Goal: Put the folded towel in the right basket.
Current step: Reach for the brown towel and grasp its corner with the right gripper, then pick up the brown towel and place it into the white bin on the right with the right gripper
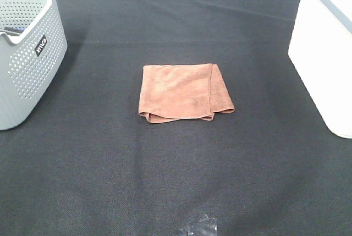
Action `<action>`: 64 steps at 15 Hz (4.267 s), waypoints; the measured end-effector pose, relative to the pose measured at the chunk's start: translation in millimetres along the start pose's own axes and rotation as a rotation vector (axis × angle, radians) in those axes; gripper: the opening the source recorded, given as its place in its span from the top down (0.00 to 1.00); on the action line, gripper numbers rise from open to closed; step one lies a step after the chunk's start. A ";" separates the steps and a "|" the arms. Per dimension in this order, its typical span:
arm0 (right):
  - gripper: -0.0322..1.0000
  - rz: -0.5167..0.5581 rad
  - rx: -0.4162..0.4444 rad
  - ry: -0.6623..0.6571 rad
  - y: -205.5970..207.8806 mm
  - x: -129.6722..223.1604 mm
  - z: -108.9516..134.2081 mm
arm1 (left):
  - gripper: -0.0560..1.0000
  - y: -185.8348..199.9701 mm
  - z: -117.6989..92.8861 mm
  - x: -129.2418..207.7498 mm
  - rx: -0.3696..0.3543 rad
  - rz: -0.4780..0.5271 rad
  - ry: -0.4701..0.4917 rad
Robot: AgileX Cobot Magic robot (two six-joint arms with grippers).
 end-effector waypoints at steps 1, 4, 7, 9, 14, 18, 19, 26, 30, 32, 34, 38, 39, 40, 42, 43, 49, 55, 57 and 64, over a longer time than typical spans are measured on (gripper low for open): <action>0.04 0.030 -0.022 0.003 -8.2 -17.1 2.1 | 0.01 0.0 0.0 0.0 0.000 0.000 0.000; 0.04 0.081 -0.129 -0.024 -39.7 -50.9 10.8 | 0.01 0.0 0.0 0.0 0.000 0.000 0.000; 0.04 0.107 -0.259 -0.077 -71.6 -68.4 21.2 | 0.01 0.0 0.0 0.0 0.000 0.000 0.000; 0.04 0.105 -0.335 -0.078 -102.5 -82.6 34.9 | 0.01 0.0 0.0 0.0 0.000 0.000 0.000; 0.04 0.240 -0.397 0.014 -194.5 -118.2 92.8 | 0.01 0.0 0.0 0.0 0.000 0.000 0.000; 0.04 0.330 -0.389 0.009 -286.6 -142.6 110.6 | 0.01 0.0 0.0 0.0 0.000 0.000 0.000; 0.04 0.345 -0.385 0.006 -305.8 -144.3 111.6 | 0.01 0.0 0.0 0.0 0.000 0.000 0.000; 0.04 0.425 -0.251 0.009 -396.8 -132.9 101.3 | 0.01 0.0 0.0 0.0 0.000 0.000 0.000; 0.04 0.446 -0.242 0.001 -409.4 -125.4 99.6 | 0.01 0.0 0.0 0.0 0.000 0.000 0.000; 0.04 0.446 -0.245 -0.002 -410.0 -125.9 100.1 | 0.01 0.0 0.0 0.0 0.000 0.000 0.000; 0.04 0.447 -0.254 -0.014 -412.0 -125.2 101.0 | 0.01 0.0 0.0 0.0 0.000 0.000 0.000; 0.05 0.499 -0.282 -0.064 -425.1 -117.3 100.8 | 0.01 0.0 0.0 0.0 0.000 0.000 0.000; 0.05 0.505 -0.299 -0.082 -427.8 -115.1 105.4 | 0.01 0.0 0.0 0.0 0.000 0.000 0.000; 0.05 0.503 -0.319 -0.090 -429.9 -112.5 114.9 | 0.01 0.0 0.0 0.0 0.000 0.000 0.000; 0.06 0.478 -0.354 -0.075 -430.2 -107.1 142.6 | 0.01 0.0 0.0 0.0 0.000 0.000 0.000; 0.07 0.467 -0.372 -0.064 -430.5 -102.8 158.2 | 0.01 0.0 0.0 0.0 0.000 0.000 0.000; 0.17 0.433 -0.436 -0.069 -429.1 -89.0 202.5 | 0.01 0.0 0.0 0.0 0.000 0.000 0.000; 0.79 0.425 -0.421 -0.062 -434.1 -86.6 200.5 | 0.01 0.0 0.0 0.0 0.000 0.000 0.000; 0.79 0.410 -0.423 -0.025 -427.7 -89.5 201.4 | 0.01 0.0 0.0 0.0 0.000 0.000 0.000; 0.79 0.233 -0.428 0.226 -282.9 -155.9 201.2 | 0.01 0.0 0.0 0.0 0.000 0.000 0.000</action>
Point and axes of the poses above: a point on each arm's last joint axis where the gripper is mounted, y pointing back along that axis away from the gripper, z along the wrist's bending axis when the last joint is at zero, x = y × z, the point moved 1 cm from there along -y, pointing out along that axis toward the gripper, and after that the axes turned 2 degrees about -y, right-handed, at the moved point
